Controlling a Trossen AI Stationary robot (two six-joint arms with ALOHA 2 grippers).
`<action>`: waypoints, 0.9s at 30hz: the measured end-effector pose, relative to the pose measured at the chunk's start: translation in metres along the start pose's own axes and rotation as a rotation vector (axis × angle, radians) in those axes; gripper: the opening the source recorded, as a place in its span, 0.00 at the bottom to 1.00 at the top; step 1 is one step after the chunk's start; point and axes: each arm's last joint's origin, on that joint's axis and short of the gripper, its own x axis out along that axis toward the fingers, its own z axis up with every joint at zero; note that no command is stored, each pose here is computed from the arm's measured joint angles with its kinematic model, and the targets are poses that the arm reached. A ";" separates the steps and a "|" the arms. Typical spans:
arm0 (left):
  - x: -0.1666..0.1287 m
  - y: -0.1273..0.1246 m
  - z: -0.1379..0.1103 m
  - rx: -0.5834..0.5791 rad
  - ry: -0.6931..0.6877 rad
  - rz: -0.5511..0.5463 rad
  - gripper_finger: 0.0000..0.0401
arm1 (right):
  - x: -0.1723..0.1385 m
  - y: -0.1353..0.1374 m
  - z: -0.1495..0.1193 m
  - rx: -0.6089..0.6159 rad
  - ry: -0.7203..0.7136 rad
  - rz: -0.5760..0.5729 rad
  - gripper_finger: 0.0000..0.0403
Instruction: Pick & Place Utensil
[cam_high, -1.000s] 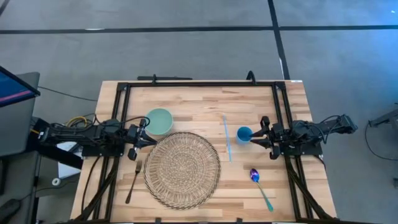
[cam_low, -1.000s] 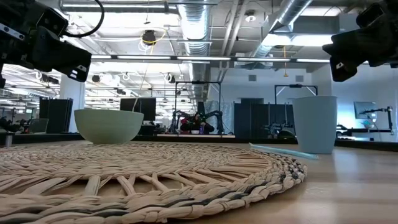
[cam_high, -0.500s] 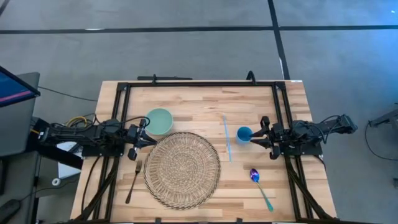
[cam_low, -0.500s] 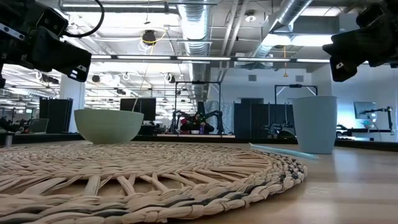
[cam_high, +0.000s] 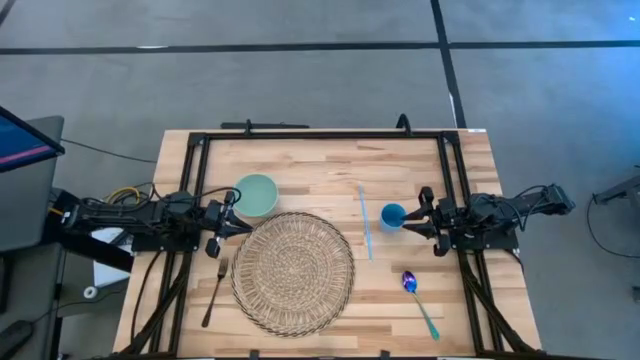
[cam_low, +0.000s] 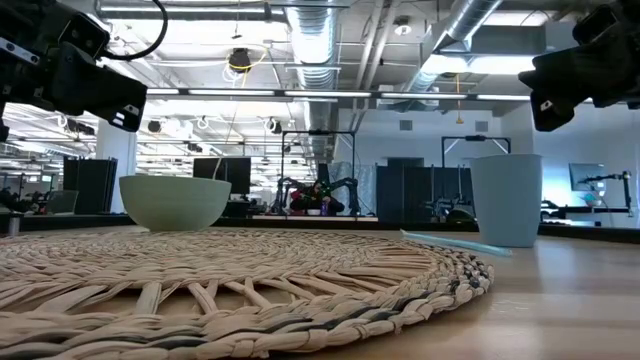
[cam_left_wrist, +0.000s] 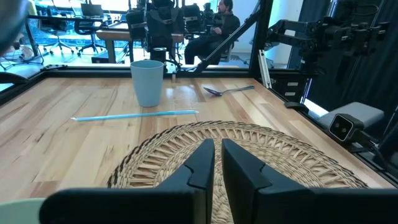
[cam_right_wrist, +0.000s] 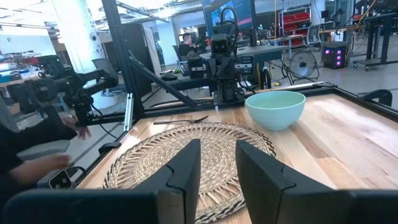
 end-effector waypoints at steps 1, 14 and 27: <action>0.000 0.000 0.000 0.000 0.000 0.000 0.08 | 0.000 0.000 0.000 0.000 0.000 0.000 0.24; 0.000 0.000 0.000 0.000 0.000 0.000 0.08 | 0.000 0.000 0.000 0.000 0.000 0.000 0.24; 0.000 0.000 0.003 -0.043 -0.033 -0.001 0.08 | 0.000 0.000 0.000 0.000 0.000 0.000 0.24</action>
